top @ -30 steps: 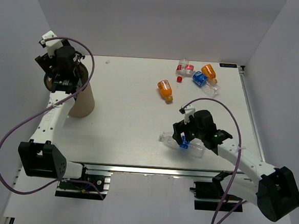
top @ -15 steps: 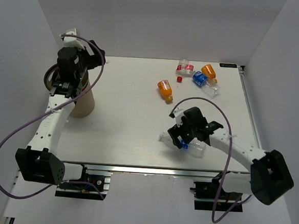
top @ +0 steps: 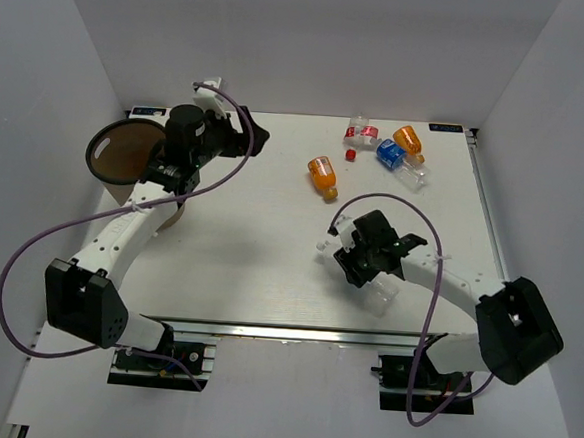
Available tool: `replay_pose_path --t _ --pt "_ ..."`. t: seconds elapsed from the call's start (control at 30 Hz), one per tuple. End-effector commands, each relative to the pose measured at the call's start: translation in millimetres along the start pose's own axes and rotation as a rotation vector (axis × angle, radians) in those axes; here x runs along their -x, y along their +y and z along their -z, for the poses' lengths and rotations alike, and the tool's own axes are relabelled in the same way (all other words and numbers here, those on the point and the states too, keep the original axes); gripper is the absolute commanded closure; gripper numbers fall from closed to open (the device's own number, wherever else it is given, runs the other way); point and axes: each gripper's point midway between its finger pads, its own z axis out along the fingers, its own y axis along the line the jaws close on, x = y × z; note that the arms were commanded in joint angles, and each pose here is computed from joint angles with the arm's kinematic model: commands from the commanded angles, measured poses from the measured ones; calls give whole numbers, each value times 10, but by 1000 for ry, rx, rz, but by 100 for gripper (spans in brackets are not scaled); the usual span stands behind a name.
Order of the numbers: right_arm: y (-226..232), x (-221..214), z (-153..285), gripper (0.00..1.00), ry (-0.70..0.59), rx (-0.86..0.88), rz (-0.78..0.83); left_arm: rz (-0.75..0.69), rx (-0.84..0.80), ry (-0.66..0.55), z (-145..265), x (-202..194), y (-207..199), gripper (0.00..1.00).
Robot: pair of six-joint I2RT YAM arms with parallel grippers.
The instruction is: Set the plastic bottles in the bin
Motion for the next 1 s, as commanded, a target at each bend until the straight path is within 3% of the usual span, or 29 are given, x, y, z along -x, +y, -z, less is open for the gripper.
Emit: replay_pose_path --t 0.0,0.13,0.23,0.4,0.7,0.87,0.9,0.97 --pt "-63 644 283 69 -298 -37 67 16 -195 49 23 -158 -379 2" --pt "-69 1279 674 68 -637 -63 86 37 -327 65 86 -298 -680 2" --pt "-48 1560 884 68 -750 -48 71 83 -457 112 142 -473 -966 2" --pt "-83 1877 932 70 -801 -28 22 71 -563 152 190 -671 -1287 2" --pt "18 2239 1198 73 -992 59 -50 51 -445 226 -47 -1010 -1268 2" --pt "115 2265 1300 71 -1037 106 -29 43 -452 250 -125 -1074 -1297 2" --pt "107 2267 1297 71 -1035 104 -35 49 -463 259 -142 -1103 -1311 7" --pt "98 2270 1274 67 -1028 101 -37 53 -506 257 -126 -1087 -1381 39"
